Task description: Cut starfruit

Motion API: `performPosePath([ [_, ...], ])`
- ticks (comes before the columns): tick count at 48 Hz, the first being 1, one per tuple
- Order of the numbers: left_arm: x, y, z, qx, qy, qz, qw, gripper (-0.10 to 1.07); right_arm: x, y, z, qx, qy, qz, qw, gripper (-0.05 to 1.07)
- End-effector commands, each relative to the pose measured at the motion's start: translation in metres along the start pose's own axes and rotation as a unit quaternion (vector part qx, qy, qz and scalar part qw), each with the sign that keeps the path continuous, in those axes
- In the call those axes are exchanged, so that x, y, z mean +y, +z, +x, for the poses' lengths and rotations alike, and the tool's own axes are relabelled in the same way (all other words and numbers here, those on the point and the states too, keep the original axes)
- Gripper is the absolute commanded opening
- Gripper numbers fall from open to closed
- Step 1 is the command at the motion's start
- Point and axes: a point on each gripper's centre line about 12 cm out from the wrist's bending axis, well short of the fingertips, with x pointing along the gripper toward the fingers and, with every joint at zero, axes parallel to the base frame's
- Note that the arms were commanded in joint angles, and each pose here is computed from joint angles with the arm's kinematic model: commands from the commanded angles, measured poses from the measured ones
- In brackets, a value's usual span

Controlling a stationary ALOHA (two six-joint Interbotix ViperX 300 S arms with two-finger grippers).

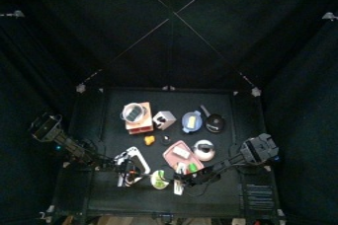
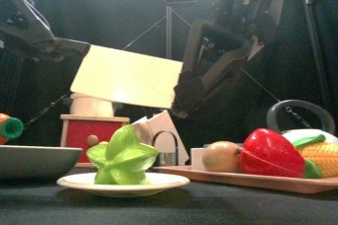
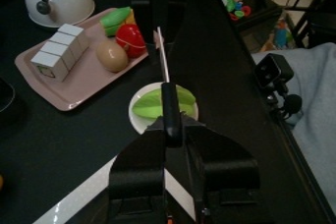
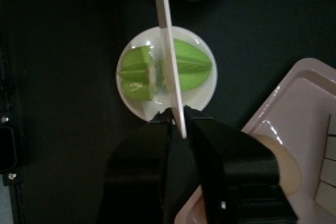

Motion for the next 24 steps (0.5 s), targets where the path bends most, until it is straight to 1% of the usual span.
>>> performPosePath([
  [1,-0.0003,0.0073,-0.0006,-0.012,0.0,-0.003,0.9999,0.37,0.0021,0.0118,-0.0108,-0.017,0.009,0.007,0.9998,0.72],
  [5,0.0001,0.0066,-0.0005,-0.012,0.001,-0.002,0.9999,0.37,0.0023,0.0109,-0.0107,-0.016,0.009,0.005,0.9998,0.79],
  [8,0.0001,0.0058,-0.0006,-0.01,0.0,-0.002,0.9999,0.37,0.0019,0.0102,-0.0106,-0.015,0.008,0.006,0.9998,0.82],
  [19,0.0019,0.0039,-0.0004,-0.007,0.003,-0.002,1.0,0.37,0.0,0.0089,-0.0105,-0.012,0.004,0.006,0.9999,0.83],
  [24,0.005,0.005,0.0001,-0.01,0.009,-0.005,0.9999,0.37,-0.0028,0.0121,-0.0136,-0.017,0.001,0.003,0.9998,0.83],
])
